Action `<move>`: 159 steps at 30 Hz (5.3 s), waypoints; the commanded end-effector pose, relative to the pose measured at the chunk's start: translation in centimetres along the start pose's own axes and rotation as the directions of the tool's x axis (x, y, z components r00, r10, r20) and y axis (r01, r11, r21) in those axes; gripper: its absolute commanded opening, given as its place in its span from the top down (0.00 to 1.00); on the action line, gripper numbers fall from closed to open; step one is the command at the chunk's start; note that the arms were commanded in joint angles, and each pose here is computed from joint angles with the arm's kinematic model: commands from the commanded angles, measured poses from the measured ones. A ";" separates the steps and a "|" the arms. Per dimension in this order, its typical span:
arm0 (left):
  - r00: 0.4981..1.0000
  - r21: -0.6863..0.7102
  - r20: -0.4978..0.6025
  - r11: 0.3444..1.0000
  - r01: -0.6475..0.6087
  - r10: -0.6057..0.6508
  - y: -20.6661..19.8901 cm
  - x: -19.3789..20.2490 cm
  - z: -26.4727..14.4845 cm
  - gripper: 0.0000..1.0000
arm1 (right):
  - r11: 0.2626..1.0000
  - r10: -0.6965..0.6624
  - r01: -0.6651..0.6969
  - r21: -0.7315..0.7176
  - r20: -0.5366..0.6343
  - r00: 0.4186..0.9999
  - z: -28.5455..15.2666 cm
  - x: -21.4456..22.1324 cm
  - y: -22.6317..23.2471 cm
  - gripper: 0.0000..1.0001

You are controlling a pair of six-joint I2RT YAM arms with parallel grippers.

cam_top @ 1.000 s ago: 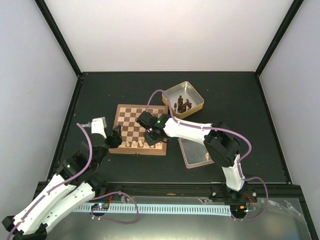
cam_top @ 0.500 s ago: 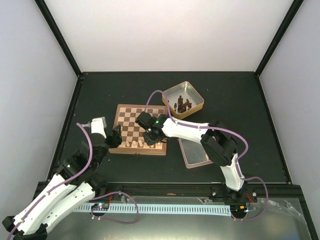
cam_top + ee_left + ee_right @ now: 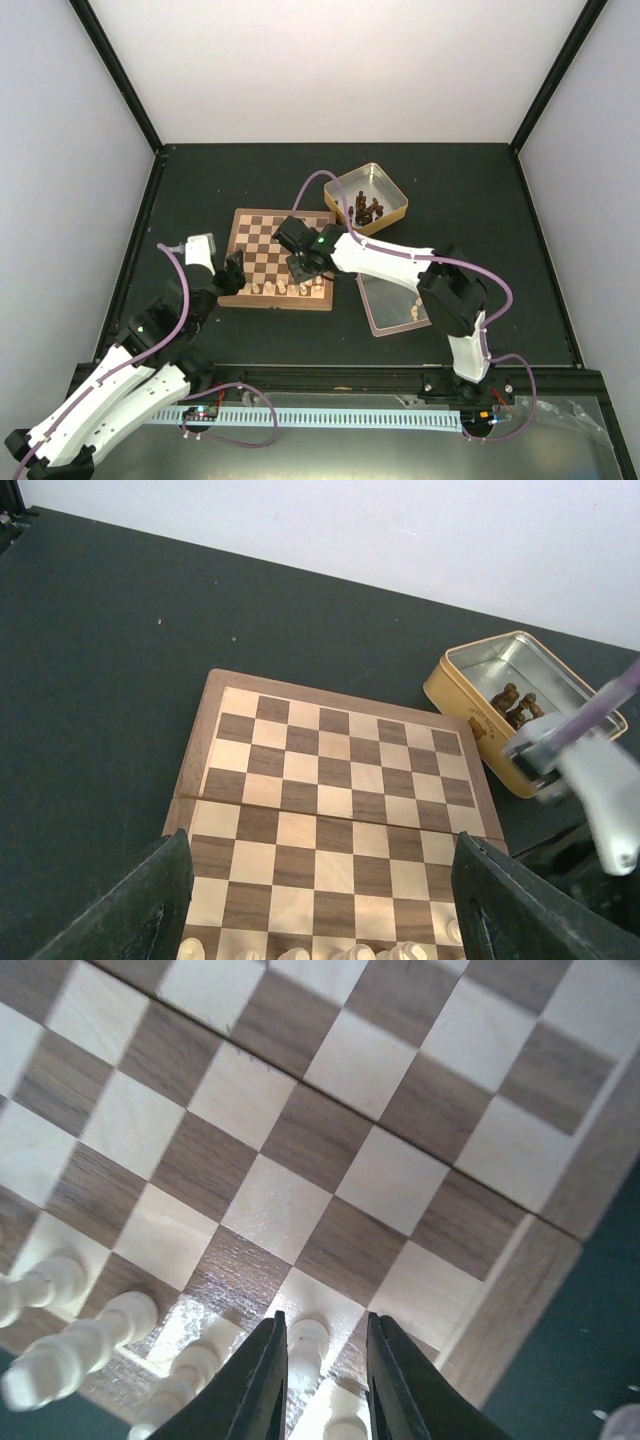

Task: Set up the chess pieces on the board
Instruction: Place the chess piece on the chessboard, then pick up the chess piece from the storage box, then place the chess piece on the chessboard, then pick up the chess piece from the storage box.

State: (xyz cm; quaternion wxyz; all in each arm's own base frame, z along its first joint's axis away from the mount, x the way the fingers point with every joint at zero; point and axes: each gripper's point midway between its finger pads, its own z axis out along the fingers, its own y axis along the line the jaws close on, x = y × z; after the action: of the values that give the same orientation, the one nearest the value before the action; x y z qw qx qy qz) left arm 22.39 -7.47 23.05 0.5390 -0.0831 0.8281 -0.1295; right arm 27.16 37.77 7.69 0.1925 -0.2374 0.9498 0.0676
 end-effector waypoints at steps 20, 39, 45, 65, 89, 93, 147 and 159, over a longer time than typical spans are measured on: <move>1.000 0.166 -0.004 0.986 -0.010 0.010 -3.7 -0.9 0.3 0.25 | 0.828 0.448 -0.491 0.269 0.209 0.869 -5.5 9.9 -21.1 0.57; 0.998 0.250 -0.048 0.968 -0.016 0.029 -5.7 -0.2 0.9 0.25 | 0.748 0.579 -0.575 0.331 0.099 0.810 -3.9 16.3 -24.3 0.70; 0.998 0.250 -0.056 0.968 -0.016 0.031 -5.8 0.0 1.1 0.25 | 0.755 0.588 -0.576 0.314 0.066 0.806 -4.0 17.5 -23.7 0.76; 0.997 0.221 -0.070 0.975 -0.007 0.023 -5.3 0.5 1.5 0.25 | 0.768 0.588 -0.568 0.298 0.027 0.809 -4.1 19.0 -23.2 0.90; 0.998 0.113 -0.055 0.993 0.021 -0.015 -2.9 0.0 1.0 0.25 | 0.935 0.344 -0.323 -0.148 0.147 0.927 -7.5 2.2 -9.2 0.95; 0.999 0.092 -0.025 0.995 0.024 -0.022 -2.1 -0.7 0.3 0.25 | 0.968 0.229 -0.211 -0.136 0.136 0.964 -6.0 -0.4 -4.6 0.95; 0.999 0.049 0.035 0.999 0.023 -0.025 -0.3 -1.9 -1.5 0.24 | 0.997 0.065 -0.058 -0.057 0.124 0.990 -2.8 -4.7 2.1 0.68; 0.996 0.412 0.046 0.907 -0.093 0.081 -7.4 -1.7 -1.9 0.24 | 0.915 0.344 -0.391 0.100 0.311 0.886 -8.6 0.0 -11.5 0.58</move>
State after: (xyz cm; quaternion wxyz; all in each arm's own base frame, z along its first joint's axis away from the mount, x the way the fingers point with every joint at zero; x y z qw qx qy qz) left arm 21.76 -10.52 24.88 0.5419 -0.0072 0.8142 -0.2082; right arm 29.09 31.77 16.14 0.3048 -0.1114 0.9396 0.1091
